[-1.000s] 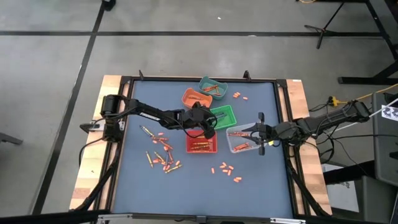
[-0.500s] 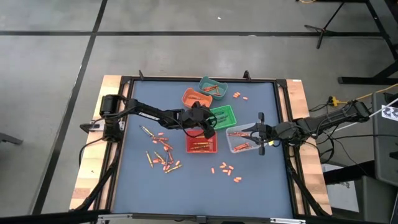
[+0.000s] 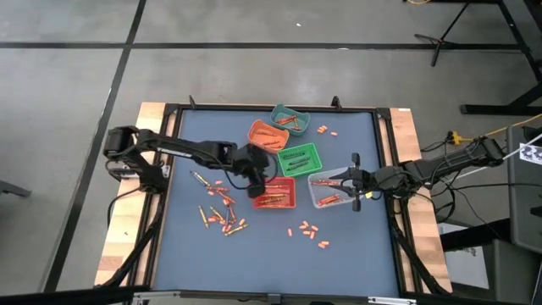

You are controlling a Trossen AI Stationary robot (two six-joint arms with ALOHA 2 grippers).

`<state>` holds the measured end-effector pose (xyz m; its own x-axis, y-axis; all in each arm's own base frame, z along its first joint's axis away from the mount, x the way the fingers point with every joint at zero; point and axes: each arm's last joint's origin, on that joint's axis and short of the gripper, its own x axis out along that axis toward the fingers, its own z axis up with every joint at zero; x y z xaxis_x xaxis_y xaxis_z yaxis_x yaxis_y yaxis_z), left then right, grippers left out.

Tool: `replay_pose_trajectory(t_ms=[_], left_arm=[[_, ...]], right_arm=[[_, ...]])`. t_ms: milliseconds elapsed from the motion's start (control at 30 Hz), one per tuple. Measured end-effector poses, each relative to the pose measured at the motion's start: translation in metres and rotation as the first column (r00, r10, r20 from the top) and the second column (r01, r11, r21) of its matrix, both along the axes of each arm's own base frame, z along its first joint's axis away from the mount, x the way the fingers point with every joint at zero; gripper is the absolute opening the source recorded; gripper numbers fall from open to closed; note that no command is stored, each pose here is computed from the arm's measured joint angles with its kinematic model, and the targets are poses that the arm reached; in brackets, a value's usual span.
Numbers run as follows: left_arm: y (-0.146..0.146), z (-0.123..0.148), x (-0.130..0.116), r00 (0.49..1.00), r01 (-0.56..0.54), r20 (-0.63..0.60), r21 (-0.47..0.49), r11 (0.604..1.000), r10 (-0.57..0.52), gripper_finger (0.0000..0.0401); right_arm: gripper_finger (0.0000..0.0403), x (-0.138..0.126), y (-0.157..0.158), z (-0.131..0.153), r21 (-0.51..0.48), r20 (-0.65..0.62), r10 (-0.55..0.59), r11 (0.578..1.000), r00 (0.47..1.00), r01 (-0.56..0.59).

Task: Sort crayons
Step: Put the red orange crayon into the blue bin

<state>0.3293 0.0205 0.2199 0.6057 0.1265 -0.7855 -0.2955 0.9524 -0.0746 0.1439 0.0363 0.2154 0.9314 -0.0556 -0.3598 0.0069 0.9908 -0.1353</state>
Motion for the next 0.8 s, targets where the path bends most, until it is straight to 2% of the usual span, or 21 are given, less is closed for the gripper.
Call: replay_pose_trajectory(t_ms=[200, 300, 400, 533, 800], left_arm=[[-0.015, -0.010, -0.020, 0.973, 0.004, -0.229, -0.046, 0.999, -0.014, 0.0089], [-0.022, -0.015, -0.033, 0.933, -0.001, -0.360, -0.054, 0.999, -0.018, 0.0089], [-0.026, -0.017, -0.040, 0.901, 0.008, -0.432, -0.051, 0.999, -0.030, 0.0089], [-0.030, -0.025, -0.046, 0.881, 0.020, -0.471, -0.048, 0.999, -0.040, 0.0089], [-0.029, -0.059, -0.066, 0.844, 0.016, -0.534, -0.045, 0.999, -0.038, 0.0089]], right_arm=[[0.0113, 0.000, 0.000, 0.000, 0.000, -0.002, 0.000, 1.000, 1.000, 0.000], [0.0113, 0.000, 0.000, -0.001, -0.003, -0.009, 0.000, 1.000, 1.000, 0.000], [0.0113, -0.001, 0.000, -0.001, -0.005, -0.015, 0.000, 1.000, 1.000, 0.000], [0.0113, -0.001, 0.000, -0.001, -0.005, -0.015, 0.000, 1.000, 1.000, 0.000], [0.0113, -0.001, 0.000, -0.001, -0.005, -0.015, 0.000, 1.000, 1.000, 0.000]])
